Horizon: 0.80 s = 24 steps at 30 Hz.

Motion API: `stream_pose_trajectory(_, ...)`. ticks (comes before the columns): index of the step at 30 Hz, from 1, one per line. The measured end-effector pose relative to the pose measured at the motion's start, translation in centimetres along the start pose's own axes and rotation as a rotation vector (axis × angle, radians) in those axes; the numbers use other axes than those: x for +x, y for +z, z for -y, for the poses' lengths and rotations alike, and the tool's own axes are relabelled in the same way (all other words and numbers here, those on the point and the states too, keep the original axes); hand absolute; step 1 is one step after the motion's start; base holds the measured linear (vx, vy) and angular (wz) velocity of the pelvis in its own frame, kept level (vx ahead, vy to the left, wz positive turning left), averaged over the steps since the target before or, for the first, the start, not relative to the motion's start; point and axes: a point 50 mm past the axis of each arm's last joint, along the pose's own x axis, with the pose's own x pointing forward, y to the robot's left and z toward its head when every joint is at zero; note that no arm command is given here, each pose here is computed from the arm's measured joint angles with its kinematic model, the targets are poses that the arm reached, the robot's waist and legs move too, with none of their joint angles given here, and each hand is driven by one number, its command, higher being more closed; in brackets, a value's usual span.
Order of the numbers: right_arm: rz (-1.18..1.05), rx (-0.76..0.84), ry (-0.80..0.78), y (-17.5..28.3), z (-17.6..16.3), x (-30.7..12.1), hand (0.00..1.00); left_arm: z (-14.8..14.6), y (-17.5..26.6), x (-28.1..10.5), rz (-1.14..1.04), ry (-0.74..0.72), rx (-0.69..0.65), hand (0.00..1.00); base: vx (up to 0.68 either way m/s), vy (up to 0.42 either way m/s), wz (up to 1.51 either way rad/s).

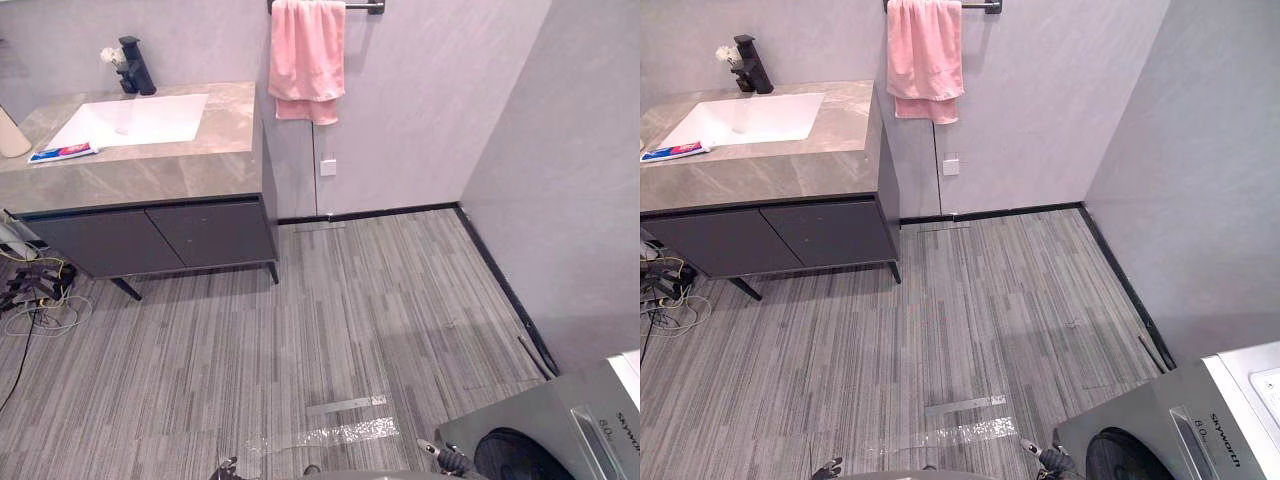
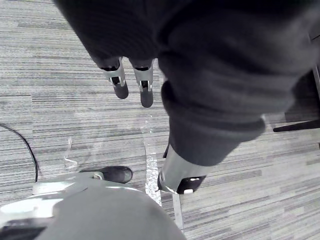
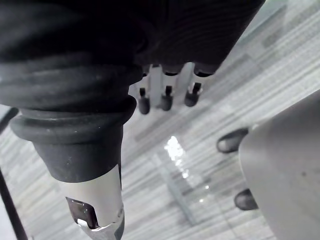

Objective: Organize washtable

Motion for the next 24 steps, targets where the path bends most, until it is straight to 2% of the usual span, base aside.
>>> stream_pose_trajectory(10,-0.009,-0.011,-0.003,-0.28,0.16,-0.06,0.0,-0.02,-0.12,-0.03,-0.003,0.002,-0.002,0.0,0.0,0.001,-0.02)
stream_pose_trajectory(24,-0.005,0.01,-0.002,0.08,-0.03,0.04,0.0,-0.43,-0.54,-0.19,-0.001,0.046,-0.138,0.0,0.03,-0.002,0.03)
